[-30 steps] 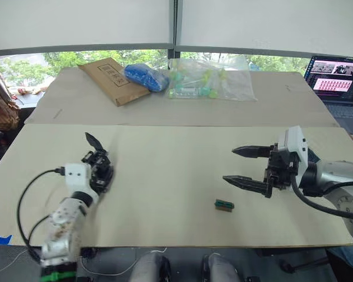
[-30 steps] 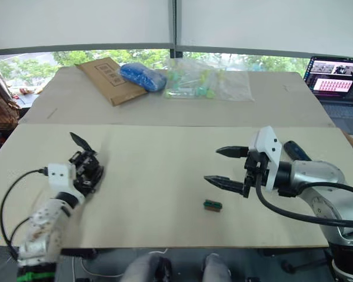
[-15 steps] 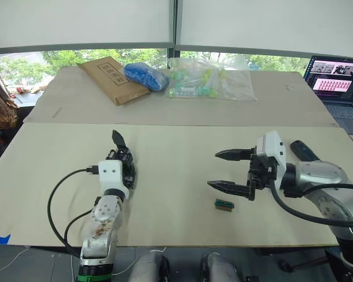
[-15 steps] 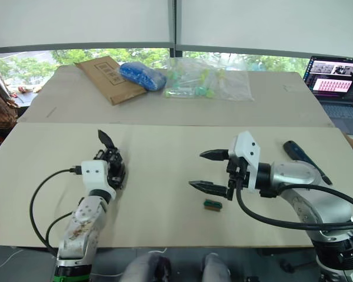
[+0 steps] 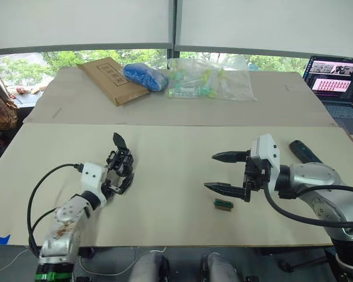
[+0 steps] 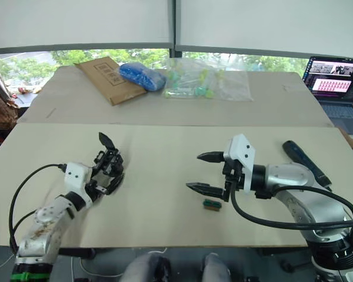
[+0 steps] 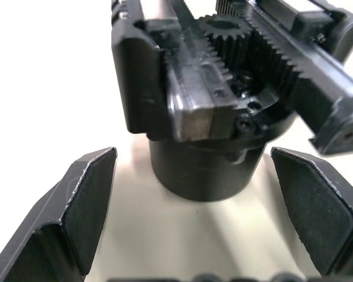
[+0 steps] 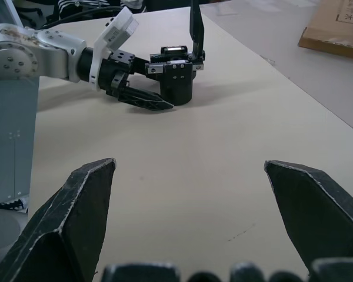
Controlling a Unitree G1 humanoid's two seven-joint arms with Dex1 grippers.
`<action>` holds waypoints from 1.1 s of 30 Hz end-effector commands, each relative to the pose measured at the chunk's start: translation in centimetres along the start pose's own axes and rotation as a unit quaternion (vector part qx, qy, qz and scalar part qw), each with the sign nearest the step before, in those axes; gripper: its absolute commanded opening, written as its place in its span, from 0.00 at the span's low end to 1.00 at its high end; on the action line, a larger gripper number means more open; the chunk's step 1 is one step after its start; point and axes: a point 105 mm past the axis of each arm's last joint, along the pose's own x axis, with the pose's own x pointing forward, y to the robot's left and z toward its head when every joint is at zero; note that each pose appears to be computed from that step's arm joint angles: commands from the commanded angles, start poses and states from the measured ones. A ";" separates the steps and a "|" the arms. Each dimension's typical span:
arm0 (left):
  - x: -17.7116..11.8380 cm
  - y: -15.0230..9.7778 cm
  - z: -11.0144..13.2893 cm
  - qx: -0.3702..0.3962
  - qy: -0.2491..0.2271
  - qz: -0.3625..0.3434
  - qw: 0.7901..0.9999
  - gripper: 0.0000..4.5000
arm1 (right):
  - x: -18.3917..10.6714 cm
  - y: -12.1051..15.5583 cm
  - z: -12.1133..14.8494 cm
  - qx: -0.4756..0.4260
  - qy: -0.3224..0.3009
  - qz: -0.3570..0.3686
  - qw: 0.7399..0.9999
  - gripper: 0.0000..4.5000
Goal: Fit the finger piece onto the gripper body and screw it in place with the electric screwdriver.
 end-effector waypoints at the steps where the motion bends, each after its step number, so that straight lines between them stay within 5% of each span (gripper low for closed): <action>1: 0.8 -0.1 0.7 0.028 -0.012 -0.058 0.998 0.99 | -0.1 0.2 0.9 -0.022 -0.014 0.003 1.000 1.00; 6: 2.1 0.4 0.7 0.052 -0.012 -0.095 0.994 0.99 | -0.3 0.1 0.8 -0.025 -0.011 -0.001 1.000 1.00; 12: 1.8 -0.6 0.9 0.053 -0.033 -0.119 0.991 0.53 | -0.5 0.3 0.8 -0.025 -0.009 -0.010 1.000 1.00; 23: 6.2 -12.0 7.1 -0.016 -0.133 -0.162 0.978 0.54 | -4.0 0.1 0.9 -0.015 -0.008 -0.102 0.995 1.00; 33: 11.3 -17.3 8.3 -0.012 -0.124 -0.115 0.986 0.54 | -6.5 0.2 -0.4 -0.004 0.027 -0.167 0.986 1.00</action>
